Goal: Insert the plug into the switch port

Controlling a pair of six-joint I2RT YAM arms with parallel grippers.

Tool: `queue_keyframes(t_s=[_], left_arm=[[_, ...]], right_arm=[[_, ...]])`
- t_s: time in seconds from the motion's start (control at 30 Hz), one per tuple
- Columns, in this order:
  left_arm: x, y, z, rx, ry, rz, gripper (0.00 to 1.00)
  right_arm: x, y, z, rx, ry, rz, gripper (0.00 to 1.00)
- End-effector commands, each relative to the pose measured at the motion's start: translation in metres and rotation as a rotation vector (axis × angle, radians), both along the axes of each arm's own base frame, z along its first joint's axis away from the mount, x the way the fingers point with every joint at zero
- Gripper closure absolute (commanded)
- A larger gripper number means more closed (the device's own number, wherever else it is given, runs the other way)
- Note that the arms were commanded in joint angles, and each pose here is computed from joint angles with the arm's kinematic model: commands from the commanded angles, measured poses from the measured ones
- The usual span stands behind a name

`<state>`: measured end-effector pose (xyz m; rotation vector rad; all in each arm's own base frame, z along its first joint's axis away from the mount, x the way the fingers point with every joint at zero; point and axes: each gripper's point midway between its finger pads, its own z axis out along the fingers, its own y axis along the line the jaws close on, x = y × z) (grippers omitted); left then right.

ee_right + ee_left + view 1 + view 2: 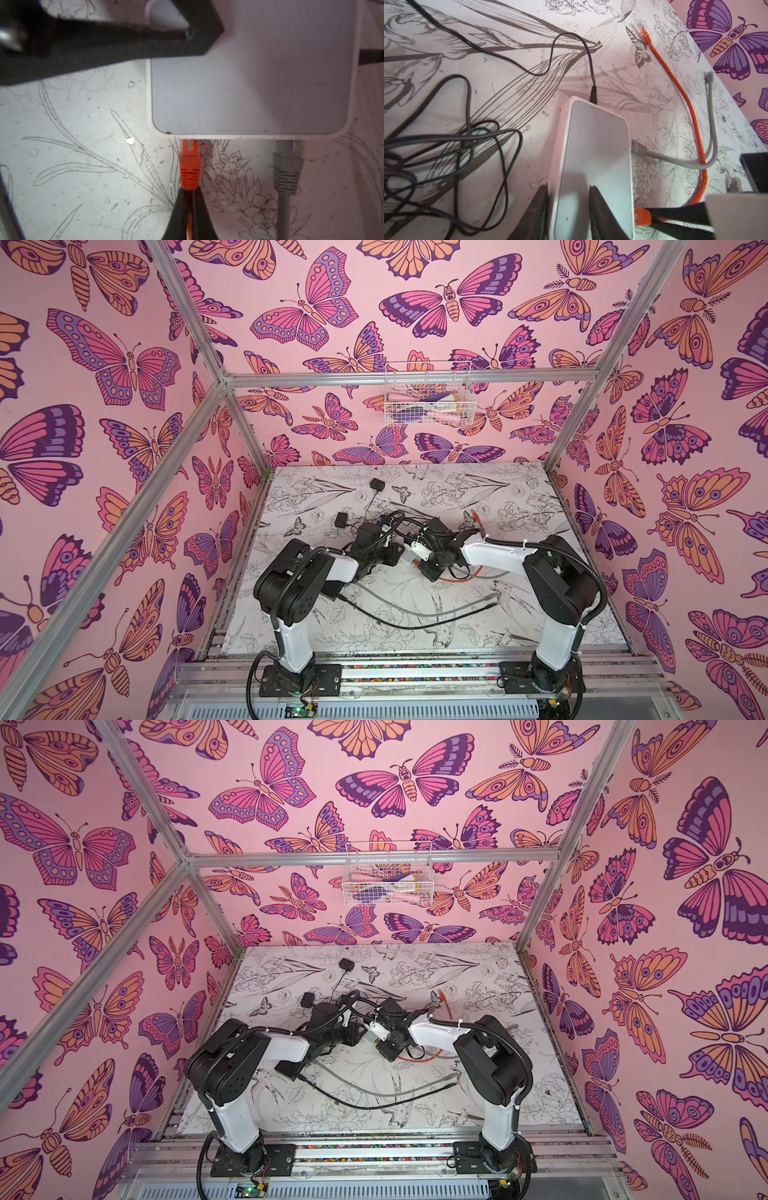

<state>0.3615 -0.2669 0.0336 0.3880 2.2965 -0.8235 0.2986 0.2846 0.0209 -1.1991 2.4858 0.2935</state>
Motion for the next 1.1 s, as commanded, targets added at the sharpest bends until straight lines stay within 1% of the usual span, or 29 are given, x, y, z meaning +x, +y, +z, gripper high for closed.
queue_keyframes(t_s=[0.0,0.1,0.23,0.4,0.67,0.87,0.97,1.07], left_arm=[[-0.093,-0.025,-0.036,-0.056,0.365,-0.249,0.65],[-0.088,-0.018,-0.036,-0.052,0.369,-0.222,0.65],[-0.072,0.004,-0.032,-0.074,0.374,-0.121,0.65],[-0.055,0.027,-0.012,-0.126,0.306,-0.027,0.66],[-0.046,0.042,0.012,-0.148,0.239,0.020,0.66],[-0.043,0.057,0.030,-0.160,0.182,0.064,0.66],[-0.043,0.067,0.039,-0.162,0.149,0.091,0.66],[-0.044,0.077,0.046,-0.163,0.124,0.117,0.66]], right_arm=[[0.036,0.056,0.053,0.237,-0.226,0.070,1.00],[0.034,0.047,0.051,0.198,-0.229,0.058,0.98],[0.039,0.028,0.044,0.117,-0.264,0.008,0.96],[0.045,0.013,0.035,0.024,-0.269,-0.031,0.94],[0.049,0.005,0.034,-0.009,-0.284,-0.058,0.88],[0.051,-0.003,0.032,-0.045,-0.280,-0.067,0.78],[0.052,-0.009,0.032,-0.064,-0.282,-0.079,0.77],[0.045,-0.004,0.033,-0.031,-0.255,-0.051,0.74]])
